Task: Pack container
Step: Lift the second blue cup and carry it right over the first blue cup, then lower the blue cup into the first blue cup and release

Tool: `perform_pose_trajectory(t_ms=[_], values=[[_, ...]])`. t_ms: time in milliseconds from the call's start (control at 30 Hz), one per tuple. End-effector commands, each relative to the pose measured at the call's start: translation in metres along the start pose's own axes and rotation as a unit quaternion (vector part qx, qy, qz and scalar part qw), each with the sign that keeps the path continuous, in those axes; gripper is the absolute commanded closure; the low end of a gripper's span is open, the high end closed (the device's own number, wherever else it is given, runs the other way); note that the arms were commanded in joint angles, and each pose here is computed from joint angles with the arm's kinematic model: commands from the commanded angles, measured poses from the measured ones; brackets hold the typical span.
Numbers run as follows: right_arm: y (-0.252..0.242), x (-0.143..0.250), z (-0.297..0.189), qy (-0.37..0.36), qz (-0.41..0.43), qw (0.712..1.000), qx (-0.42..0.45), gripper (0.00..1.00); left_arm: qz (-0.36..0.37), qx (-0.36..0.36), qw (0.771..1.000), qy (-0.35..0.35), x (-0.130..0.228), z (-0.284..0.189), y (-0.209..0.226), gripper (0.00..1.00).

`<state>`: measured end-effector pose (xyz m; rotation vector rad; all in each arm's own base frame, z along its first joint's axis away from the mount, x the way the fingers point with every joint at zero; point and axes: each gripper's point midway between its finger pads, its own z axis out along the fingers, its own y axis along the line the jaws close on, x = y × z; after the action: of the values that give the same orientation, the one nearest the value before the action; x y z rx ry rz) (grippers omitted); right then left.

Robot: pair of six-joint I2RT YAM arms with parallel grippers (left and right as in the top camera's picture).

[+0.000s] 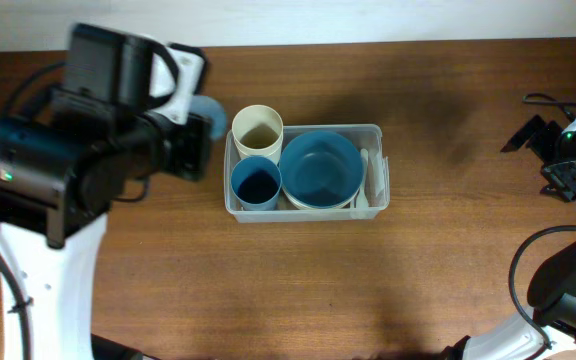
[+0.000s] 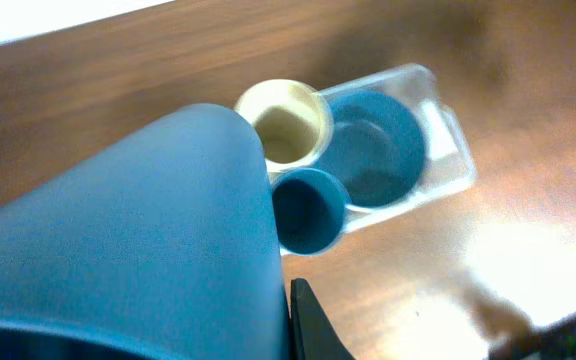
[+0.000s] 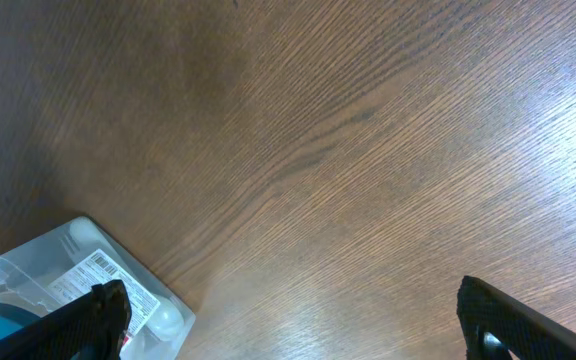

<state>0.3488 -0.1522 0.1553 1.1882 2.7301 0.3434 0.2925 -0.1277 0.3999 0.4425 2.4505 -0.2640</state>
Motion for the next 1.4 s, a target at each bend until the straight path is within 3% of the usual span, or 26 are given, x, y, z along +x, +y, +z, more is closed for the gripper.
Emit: perform_pose_trajectory(t_ms=[0,200,600,1367], values=[[0.0,-0.003,-0.009,-0.015,0.002,1.0,0.002,0.01,0.059,0.016,0.998,0.009,0.002,0.006,-0.022,0.98],[0.0,-0.003,-0.009,-0.015,0.002,1.0,0.002,0.01,0.087,0.036,0.995,0.043,0.016,0.021,-0.044,0.99],[0.0,-0.003,-0.009,-0.015,0.002,1.0,0.002,0.01,0.087,0.021,0.987,0.136,0.051,0.067,-0.038,0.99],[0.0,-0.003,-0.009,-0.015,0.002,1.0,0.002,0.01,0.084,0.046,0.982,0.164,0.065,0.104,-0.046,0.98]])
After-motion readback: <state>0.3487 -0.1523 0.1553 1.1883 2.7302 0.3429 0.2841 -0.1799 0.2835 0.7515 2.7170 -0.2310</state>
